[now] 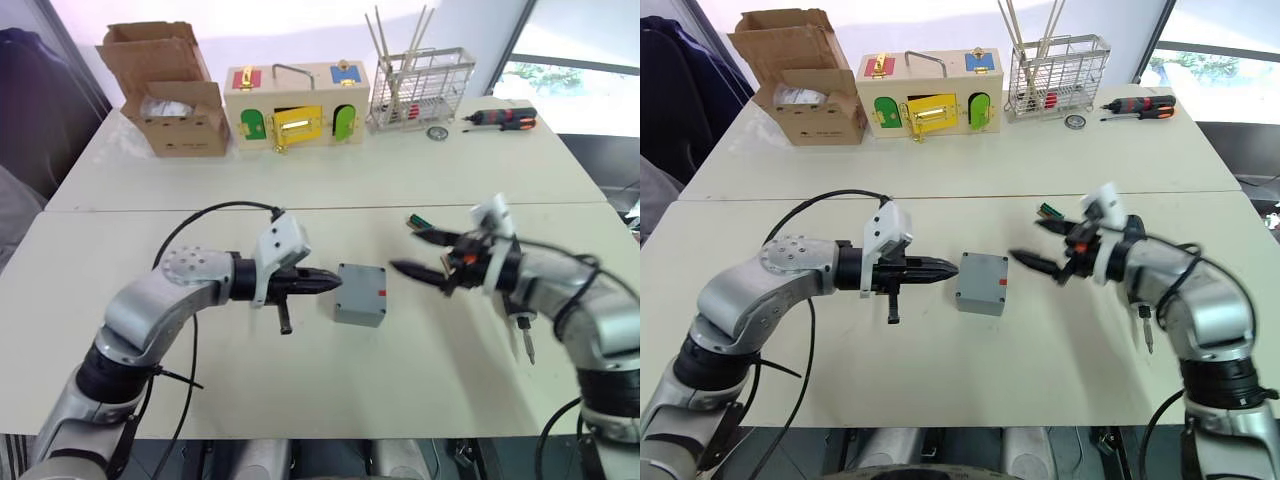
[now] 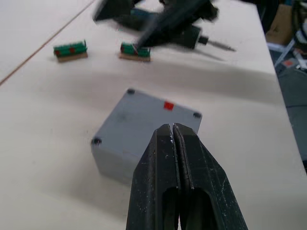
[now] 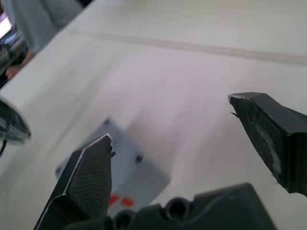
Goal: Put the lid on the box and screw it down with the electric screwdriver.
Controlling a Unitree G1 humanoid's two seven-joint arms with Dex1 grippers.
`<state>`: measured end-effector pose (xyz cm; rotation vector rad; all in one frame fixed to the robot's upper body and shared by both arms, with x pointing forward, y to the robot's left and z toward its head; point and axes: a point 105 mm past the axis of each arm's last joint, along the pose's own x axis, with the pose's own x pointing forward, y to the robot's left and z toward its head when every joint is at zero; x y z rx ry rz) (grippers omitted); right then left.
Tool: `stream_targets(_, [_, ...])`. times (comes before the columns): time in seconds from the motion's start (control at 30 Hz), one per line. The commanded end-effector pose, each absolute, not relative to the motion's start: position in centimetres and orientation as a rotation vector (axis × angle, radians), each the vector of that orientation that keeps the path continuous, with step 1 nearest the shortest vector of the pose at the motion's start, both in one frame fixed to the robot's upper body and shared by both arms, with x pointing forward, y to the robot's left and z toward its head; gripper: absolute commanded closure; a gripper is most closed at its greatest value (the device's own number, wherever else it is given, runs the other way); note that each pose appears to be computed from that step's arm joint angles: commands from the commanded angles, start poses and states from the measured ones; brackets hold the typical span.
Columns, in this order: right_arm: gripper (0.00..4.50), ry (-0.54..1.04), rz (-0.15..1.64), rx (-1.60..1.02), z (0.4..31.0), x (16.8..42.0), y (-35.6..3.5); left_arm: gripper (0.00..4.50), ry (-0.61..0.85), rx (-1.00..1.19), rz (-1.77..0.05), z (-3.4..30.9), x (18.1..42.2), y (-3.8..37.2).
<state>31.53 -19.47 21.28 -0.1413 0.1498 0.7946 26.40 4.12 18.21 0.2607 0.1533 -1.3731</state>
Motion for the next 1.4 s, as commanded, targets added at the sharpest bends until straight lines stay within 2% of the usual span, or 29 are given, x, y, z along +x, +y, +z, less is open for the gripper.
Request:
stream_targets(0.03, [0.02,0.057,0.682,-0.151,26.2,31.9,-22.8,4.50,0.072,0.303,-1.438,19.5,25.8,2.9])
stream_targets(0.1, [0.02,0.080,0.622,-0.195,27.5,32.2,-24.5,4.50,0.040,0.310,-1.466,19.9,25.5,2.3])
stream_targets(0.17, [0.02,0.177,0.511,-0.238,27.8,32.7,-26.7,4.50,0.007,0.323,-1.496,20.2,25.2,1.7])
stream_targets(0.27, [0.02,0.492,0.442,-0.211,25.7,31.3,-29.3,4.50,-0.027,0.368,-1.556,20.0,24.2,1.1])
stream_targets(0.37, [0.02,0.648,0.462,-0.071,24.7,30.0,-29.4,4.50,-0.031,0.397,-1.608,19.5,23.5,1.0])
stream_targets(0.47, [0.02,0.928,0.423,-0.023,21.6,27.3,-30.6,4.50,-0.043,0.424,-1.630,18.8,23.1,0.7])
stream_targets(0.57, [0.02,1.054,0.402,-0.044,19.8,26.4,-31.3,4.50,-0.071,0.401,-1.618,18.9,23.0,-0.1])
stream_targets(0.8, [0.02,1.145,0.318,0.008,17.7,27.2,-32.3,4.50,-0.089,0.359,-1.570,18.5,22.6,-1.3])
stream_targets(0.93, [0.02,1.174,0.236,0.048,16.4,28.5,-33.2,4.50,-0.087,0.355,-1.526,18.5,22.9,-1.0])
stream_targets(1.23, [0.02,1.265,0.208,0.032,14.4,29.9,-33.6,4.50,-0.078,0.343,-1.483,18.4,22.9,-1.0])
stream_targets(1.4, [0.02,1.347,0.265,-0.050,13.1,29.6,-33.1,4.50,-0.070,0.335,-1.451,18.3,23.0,-0.8])
